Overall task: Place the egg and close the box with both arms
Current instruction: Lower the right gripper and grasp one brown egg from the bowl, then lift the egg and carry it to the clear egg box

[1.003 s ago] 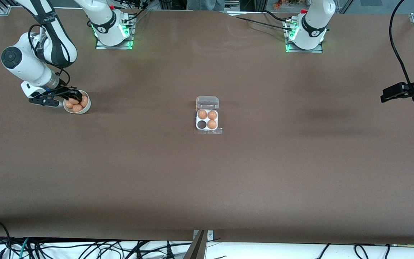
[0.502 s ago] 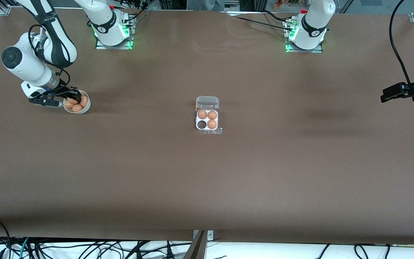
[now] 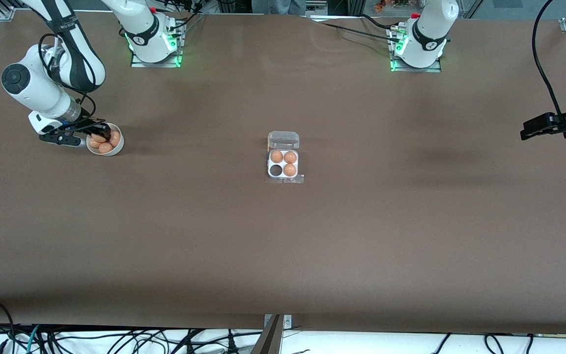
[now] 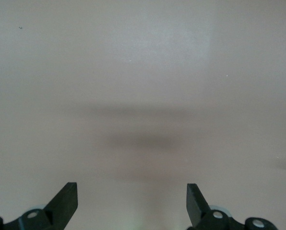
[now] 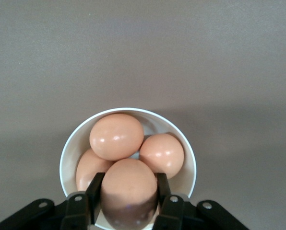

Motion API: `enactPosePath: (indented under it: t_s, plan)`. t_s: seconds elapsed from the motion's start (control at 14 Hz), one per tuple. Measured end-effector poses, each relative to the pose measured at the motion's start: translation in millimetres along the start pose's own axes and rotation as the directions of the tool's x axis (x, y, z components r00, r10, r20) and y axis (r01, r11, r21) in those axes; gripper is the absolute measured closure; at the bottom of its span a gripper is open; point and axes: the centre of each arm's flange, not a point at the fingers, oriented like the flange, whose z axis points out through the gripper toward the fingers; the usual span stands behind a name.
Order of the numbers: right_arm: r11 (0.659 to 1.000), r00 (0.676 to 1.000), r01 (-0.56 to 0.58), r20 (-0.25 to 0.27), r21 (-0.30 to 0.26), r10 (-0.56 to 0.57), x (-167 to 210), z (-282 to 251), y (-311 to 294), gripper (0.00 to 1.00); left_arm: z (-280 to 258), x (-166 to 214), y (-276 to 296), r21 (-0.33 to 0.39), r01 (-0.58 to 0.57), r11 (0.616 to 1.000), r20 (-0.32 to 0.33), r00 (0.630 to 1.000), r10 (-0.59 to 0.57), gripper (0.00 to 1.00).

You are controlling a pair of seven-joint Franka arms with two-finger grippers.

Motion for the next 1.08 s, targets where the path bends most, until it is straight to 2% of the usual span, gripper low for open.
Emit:
enactPosePath:
  t_s: [0.14, 0.79, 1.08]
  plan:
    - [1.0, 1.0, -0.002, -0.001, 0.0, 0.002, 2, -3, -1, 0.52, 0, 0, 0, 0.0, 0.0, 1.0, 0.0, 1.0, 0.0, 0.0]
    - [1.0, 0.997, -0.023, 0.073, -0.001, 0.023, 14, -29, -16, 0.52, 0, 0, 0, 0.0, 0.0, 1.0, 0.0, 1.0, 0.0, 0.0]
    - [0.996, 0.988, -0.08, 0.131, -0.028, 0.083, 34, -62, -61, 0.52, 0, 0, 0, 0.0, 0.0, 1.0, 0.0, 1.0, 0.0, 0.0]
